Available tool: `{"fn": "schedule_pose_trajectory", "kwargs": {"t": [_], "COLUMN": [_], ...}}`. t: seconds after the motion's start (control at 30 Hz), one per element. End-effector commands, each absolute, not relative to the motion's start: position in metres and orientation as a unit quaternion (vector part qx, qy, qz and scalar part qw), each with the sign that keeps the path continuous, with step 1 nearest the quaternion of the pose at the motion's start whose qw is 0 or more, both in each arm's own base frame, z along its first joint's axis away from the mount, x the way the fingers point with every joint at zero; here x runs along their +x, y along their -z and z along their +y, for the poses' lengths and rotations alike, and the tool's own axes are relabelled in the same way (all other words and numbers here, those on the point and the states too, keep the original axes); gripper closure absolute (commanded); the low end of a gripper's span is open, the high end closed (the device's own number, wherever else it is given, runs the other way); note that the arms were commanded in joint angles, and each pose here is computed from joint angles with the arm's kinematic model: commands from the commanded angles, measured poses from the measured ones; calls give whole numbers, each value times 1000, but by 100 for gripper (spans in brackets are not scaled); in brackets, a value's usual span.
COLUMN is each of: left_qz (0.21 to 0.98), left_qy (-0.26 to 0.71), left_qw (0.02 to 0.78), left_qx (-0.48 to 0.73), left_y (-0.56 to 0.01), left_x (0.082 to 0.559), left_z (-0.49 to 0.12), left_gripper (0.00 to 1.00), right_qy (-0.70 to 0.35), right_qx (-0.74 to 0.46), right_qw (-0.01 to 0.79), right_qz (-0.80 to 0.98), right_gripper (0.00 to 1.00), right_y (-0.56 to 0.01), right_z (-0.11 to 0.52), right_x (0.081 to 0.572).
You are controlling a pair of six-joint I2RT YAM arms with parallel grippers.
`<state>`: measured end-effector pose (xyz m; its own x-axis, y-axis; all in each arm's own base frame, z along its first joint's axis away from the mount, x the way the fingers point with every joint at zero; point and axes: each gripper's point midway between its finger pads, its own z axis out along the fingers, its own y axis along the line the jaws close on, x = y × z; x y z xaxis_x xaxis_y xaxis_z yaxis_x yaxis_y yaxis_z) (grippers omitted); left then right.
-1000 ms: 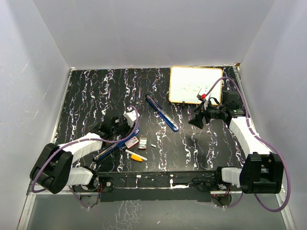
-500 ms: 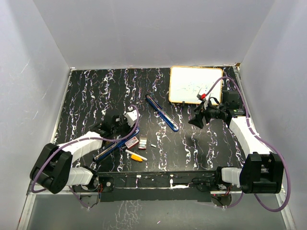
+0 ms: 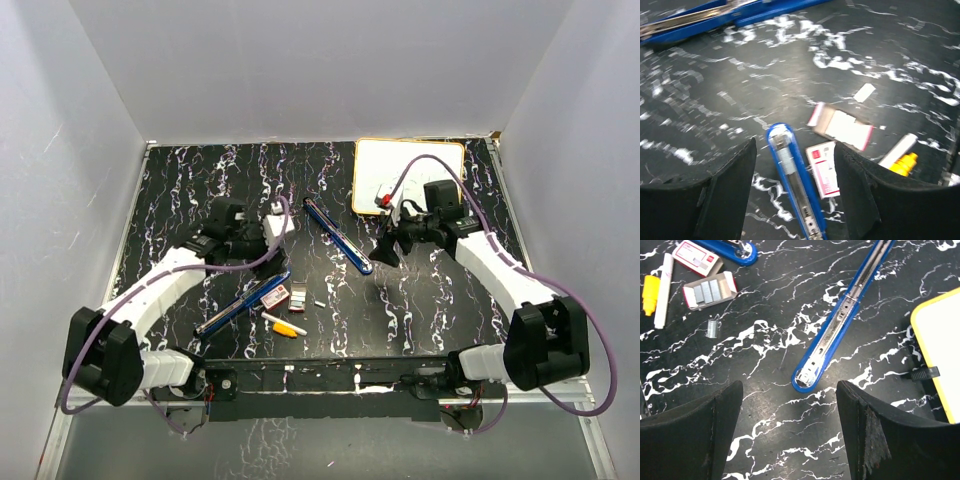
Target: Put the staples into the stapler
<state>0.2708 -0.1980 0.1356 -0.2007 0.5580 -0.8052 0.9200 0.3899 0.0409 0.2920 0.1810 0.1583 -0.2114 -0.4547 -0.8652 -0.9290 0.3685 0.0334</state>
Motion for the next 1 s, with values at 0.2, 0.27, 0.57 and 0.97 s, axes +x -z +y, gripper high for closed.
{"fn": "schedule_pose_trajectory", "kwargs": {"t": [0.2,0.27,0.57,0.97], "left_qz": [588,571,610,744], "left_qy": [316,305,301,222], "left_qw": [240,230,239,392], "left_qx": [705,726,692,492], "left_y": [-89,-79,-100,-193], "left_x": [178,175,187,286], "left_z": [-253,-259,-255,-163], "left_gripper": [42,43,45,38], "right_qy": [-272,-274,-297,-313], "right_qx": [-408,-399,-442,-526], "right_qw": [487,491,436,332], "right_qz": [723,724,726,718], "right_gripper": [22,22,24,30], "right_y": [-181,-183,-157,-81], "right_z": [171,166,187,294], "right_x": [311,309,277,221]}}
